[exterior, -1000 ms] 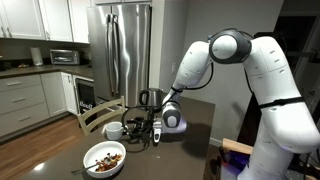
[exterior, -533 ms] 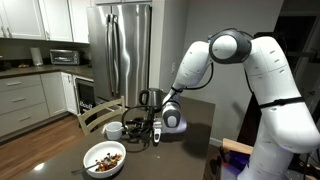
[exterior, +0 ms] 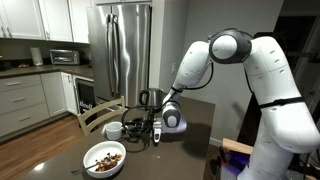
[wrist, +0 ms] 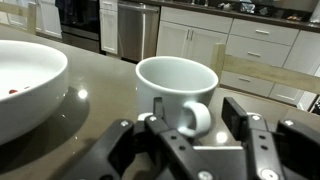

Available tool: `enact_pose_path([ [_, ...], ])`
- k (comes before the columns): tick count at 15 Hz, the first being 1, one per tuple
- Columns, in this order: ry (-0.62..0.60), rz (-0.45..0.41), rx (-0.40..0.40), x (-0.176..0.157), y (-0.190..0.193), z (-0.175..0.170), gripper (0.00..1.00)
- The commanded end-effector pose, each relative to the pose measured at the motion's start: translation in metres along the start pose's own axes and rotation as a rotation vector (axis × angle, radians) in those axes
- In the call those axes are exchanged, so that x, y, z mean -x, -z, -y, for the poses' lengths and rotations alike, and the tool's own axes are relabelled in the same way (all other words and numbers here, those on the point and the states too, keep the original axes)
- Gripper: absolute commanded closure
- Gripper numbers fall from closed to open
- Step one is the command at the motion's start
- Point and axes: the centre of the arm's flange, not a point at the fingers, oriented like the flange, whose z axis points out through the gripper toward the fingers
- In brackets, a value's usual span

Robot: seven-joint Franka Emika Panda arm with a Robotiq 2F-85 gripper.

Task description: Pour the contents of the mug into the bowl

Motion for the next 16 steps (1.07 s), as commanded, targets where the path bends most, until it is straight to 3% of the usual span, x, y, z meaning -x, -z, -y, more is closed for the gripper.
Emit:
enact_pose_path([
  [1,-0.009,-0.026,0.012,-0.0044,0.0067,0.0026,0.53],
  [3,-0.010,-0.027,0.011,-0.0046,0.0072,0.0030,0.58],
  [8,-0.010,-0.027,0.008,-0.0046,0.0090,0.0039,0.58],
  [9,-0.011,-0.026,0.008,-0.0046,0.0095,0.0040,0.70],
  [13,-0.016,-0.025,0.014,-0.0041,0.0121,0.0036,0.96],
  [16,-0.018,-0.027,0.024,-0.0041,0.0143,0.0029,0.92],
])
